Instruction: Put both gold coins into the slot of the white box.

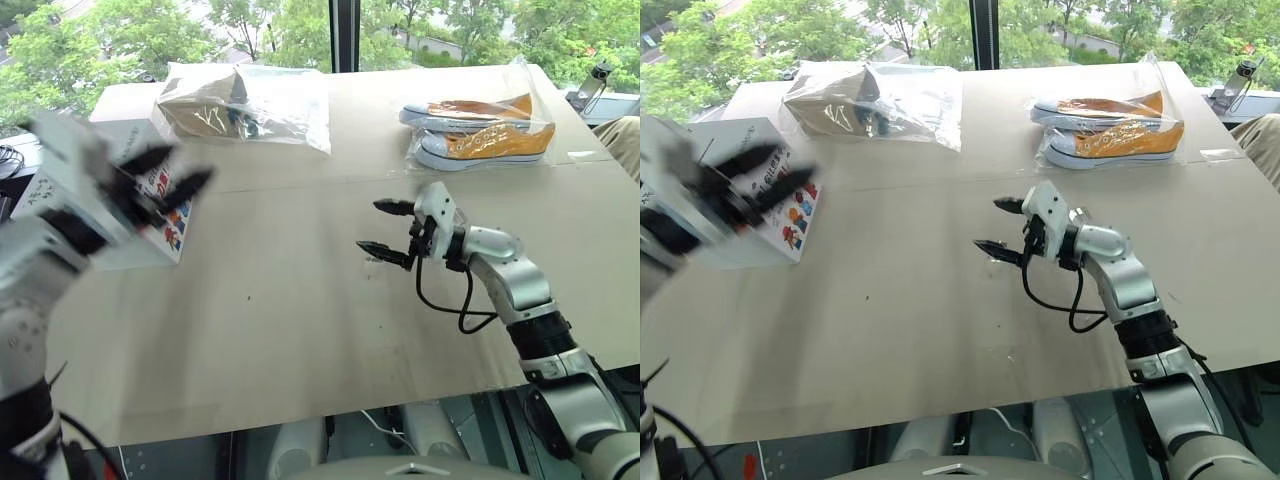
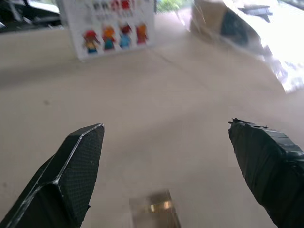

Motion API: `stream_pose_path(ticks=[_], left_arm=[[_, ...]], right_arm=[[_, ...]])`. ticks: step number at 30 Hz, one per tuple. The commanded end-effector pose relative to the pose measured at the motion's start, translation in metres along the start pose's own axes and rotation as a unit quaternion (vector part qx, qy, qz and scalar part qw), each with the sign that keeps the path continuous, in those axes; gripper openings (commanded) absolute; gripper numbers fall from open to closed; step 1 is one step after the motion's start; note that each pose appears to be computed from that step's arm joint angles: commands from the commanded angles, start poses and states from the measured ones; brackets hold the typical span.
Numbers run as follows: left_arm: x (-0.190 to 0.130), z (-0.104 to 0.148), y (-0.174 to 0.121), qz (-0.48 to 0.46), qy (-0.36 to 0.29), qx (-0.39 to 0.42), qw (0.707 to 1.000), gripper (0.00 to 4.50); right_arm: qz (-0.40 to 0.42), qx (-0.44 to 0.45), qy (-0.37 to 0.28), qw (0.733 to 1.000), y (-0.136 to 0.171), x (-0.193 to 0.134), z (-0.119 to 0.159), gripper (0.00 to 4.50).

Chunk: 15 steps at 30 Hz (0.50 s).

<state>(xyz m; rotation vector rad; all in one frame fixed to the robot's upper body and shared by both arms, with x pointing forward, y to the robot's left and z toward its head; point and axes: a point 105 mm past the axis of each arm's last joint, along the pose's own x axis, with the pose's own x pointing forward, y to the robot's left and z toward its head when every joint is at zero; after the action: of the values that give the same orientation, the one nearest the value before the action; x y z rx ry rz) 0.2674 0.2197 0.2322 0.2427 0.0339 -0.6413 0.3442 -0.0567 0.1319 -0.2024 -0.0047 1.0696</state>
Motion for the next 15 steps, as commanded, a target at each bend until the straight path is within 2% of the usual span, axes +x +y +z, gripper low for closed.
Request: stream_pose_path(ticks=[1, 9, 11, 13, 15], left_arm=[[0.000, 0.003, -0.023, -0.048, 0.009, 0.013, 0.999, 3.08], [0.012, -0.012, -0.040, -0.074, 0.020, -0.010, 0.997, 3.08], [0.013, -0.014, -0.043, -0.083, 0.024, -0.014, 0.996, 3.16], [0.014, -0.019, -0.047, -0.094, 0.035, -0.017, 0.995, 3.16], [0.014, -0.021, -0.049, -0.098, 0.041, -0.017, 0.994, 3.16]], right_arm=[[-0.047, -0.005, 0.002, 0.999, -0.002, -0.003, 0.006, 4.50], [-0.090, 0.024, 0.023, 0.995, 0.010, -0.006, -0.006, 4.50], [-0.089, 0.028, 0.022, 0.995, 0.013, -0.004, -0.006, 4.10], [-0.087, 0.036, 0.019, 0.995, 0.016, -0.001, -0.006, 3.49], [-0.086, 0.041, 0.017, 0.995, 0.017, 0.001, -0.005, 2.45]])
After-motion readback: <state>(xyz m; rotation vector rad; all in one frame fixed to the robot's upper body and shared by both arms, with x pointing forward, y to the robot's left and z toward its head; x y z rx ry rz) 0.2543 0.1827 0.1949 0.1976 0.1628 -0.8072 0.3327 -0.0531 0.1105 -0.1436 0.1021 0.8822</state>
